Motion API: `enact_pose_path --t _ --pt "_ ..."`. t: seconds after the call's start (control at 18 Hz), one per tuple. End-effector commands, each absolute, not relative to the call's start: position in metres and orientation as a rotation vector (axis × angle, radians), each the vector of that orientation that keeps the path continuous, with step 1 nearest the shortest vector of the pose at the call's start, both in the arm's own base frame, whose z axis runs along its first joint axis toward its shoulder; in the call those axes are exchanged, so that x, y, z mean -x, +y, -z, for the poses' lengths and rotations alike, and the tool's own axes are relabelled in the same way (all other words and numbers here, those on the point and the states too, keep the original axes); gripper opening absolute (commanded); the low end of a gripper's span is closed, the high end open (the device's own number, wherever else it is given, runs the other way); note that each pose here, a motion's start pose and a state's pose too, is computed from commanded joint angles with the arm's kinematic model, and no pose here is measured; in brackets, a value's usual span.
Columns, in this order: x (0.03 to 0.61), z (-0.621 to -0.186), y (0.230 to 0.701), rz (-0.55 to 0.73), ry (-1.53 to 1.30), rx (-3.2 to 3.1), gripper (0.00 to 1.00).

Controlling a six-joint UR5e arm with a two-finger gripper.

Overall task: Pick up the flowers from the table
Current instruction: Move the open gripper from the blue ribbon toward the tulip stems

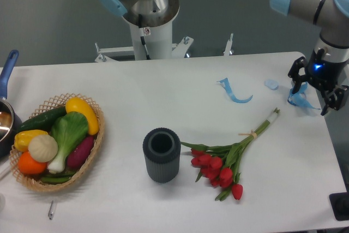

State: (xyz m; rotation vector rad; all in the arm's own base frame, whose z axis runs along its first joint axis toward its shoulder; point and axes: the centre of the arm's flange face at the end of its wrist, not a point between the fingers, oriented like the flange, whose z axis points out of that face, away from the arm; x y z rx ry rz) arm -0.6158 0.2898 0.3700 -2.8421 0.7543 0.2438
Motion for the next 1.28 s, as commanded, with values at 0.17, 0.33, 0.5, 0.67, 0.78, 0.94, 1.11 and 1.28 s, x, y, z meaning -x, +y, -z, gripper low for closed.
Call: enact_pose_path --t 0.17,0.33,0.5,0.67,0.78,0.94,1.11,1.28 --pt "0.616 -0.368 0.290 -0.240 0.756 2.843 1.00" --pt "0.611 -0.361 0.290 -0.221 0.758 2.851 1.00" --pt "0.609 -0.354 0.293 -0.211 0.764 2.850 1.00" --pt "0.604 -0.342 0.295 -0.199 0.765 2.848 1.00" --pt "0.601 -0.334 0.296 -0.200 0.745 2.850 1.00" --pt "0.595 -0.310 0.308 -0.143 0.629 2.876 1.00" --pt "0.595 -0.297 0.317 -0.164 0.617 2.875 1.00" --pt "0.583 -0.278 0.326 -0.113 0.620 2.877 1.00"
